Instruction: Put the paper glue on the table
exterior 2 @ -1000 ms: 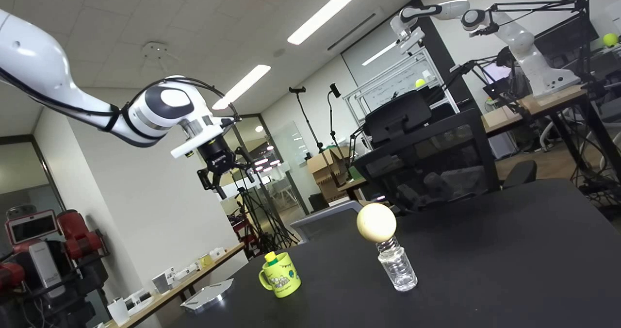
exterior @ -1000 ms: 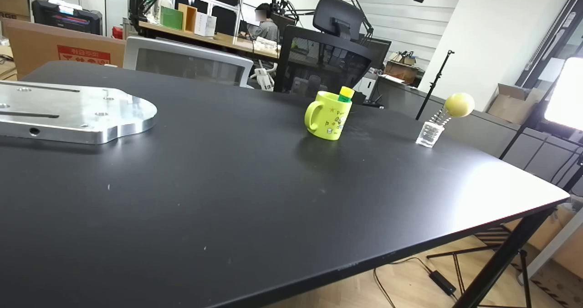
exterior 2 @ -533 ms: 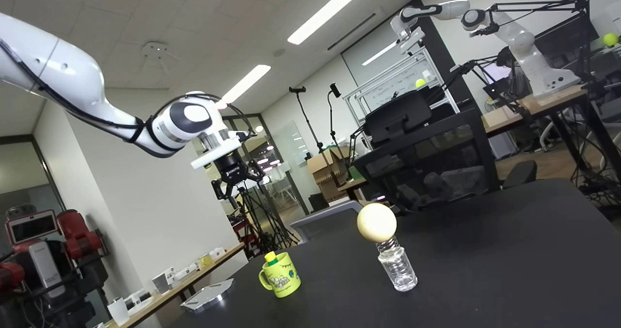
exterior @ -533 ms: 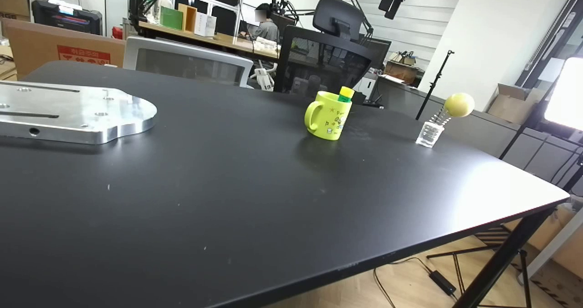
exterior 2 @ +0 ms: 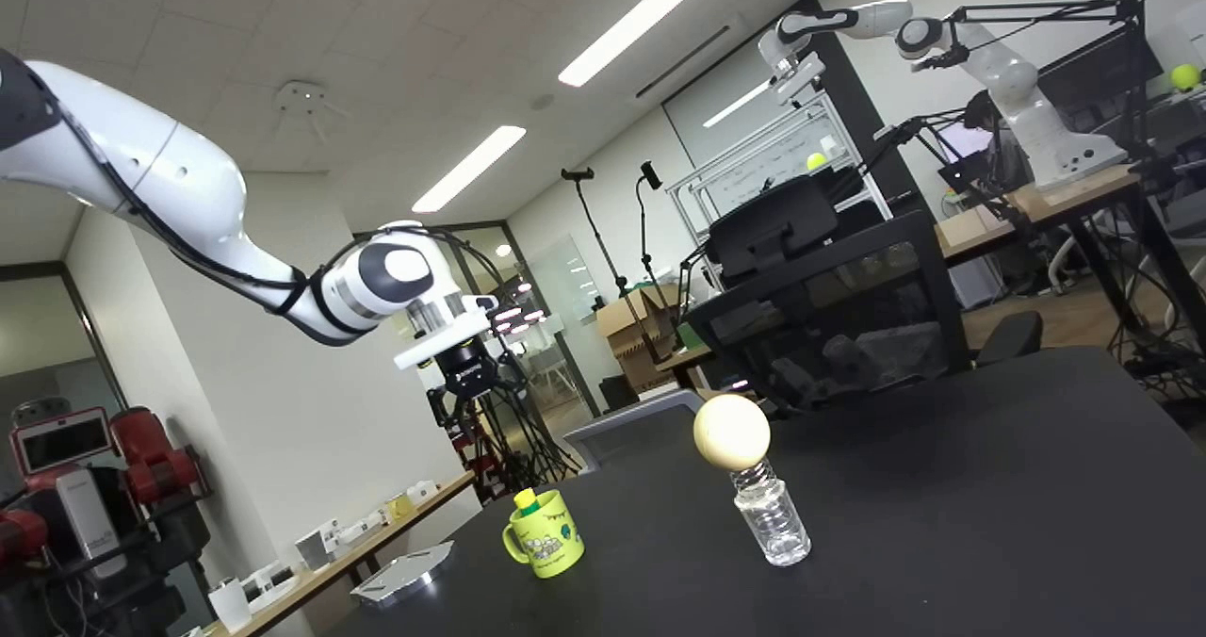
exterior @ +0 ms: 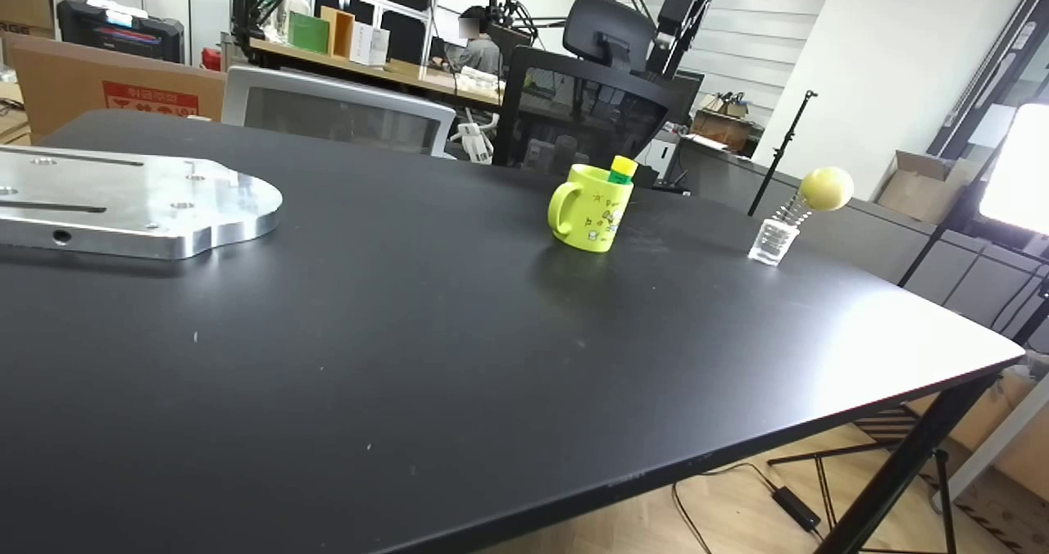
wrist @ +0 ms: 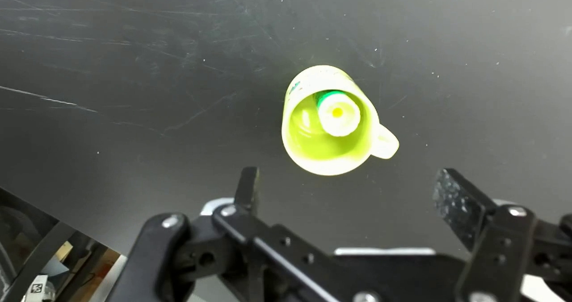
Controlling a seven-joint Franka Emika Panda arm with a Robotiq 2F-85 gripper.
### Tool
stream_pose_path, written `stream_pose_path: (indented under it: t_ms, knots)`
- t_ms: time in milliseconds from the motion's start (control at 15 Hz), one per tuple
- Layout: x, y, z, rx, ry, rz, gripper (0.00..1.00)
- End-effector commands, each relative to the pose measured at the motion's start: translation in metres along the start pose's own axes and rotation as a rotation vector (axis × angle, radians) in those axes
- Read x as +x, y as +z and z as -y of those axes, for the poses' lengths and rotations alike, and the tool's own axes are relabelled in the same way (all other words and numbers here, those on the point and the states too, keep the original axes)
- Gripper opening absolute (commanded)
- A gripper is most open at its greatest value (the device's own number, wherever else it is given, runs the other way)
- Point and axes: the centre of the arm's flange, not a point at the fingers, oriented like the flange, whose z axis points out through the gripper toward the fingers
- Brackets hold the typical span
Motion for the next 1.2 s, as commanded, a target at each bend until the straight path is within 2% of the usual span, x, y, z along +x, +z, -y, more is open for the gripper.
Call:
stream_pose_path:
  t_ms: [0,200,267,733,1133]
  knots:
    - [0.011,0.015,0.002,0.002,-0.015,0.005,1.00]
    - [0.011,0.025,0.006,0.013,0.001,0.042,1.00]
    - [0.003,0.026,0.009,0.021,-0.014,0.020,1.00]
    - [0.003,0.029,0.010,0.025,-0.013,0.031,1.00]
    - [0.010,0.041,0.011,-0.038,-0.040,-0.011,1.00]
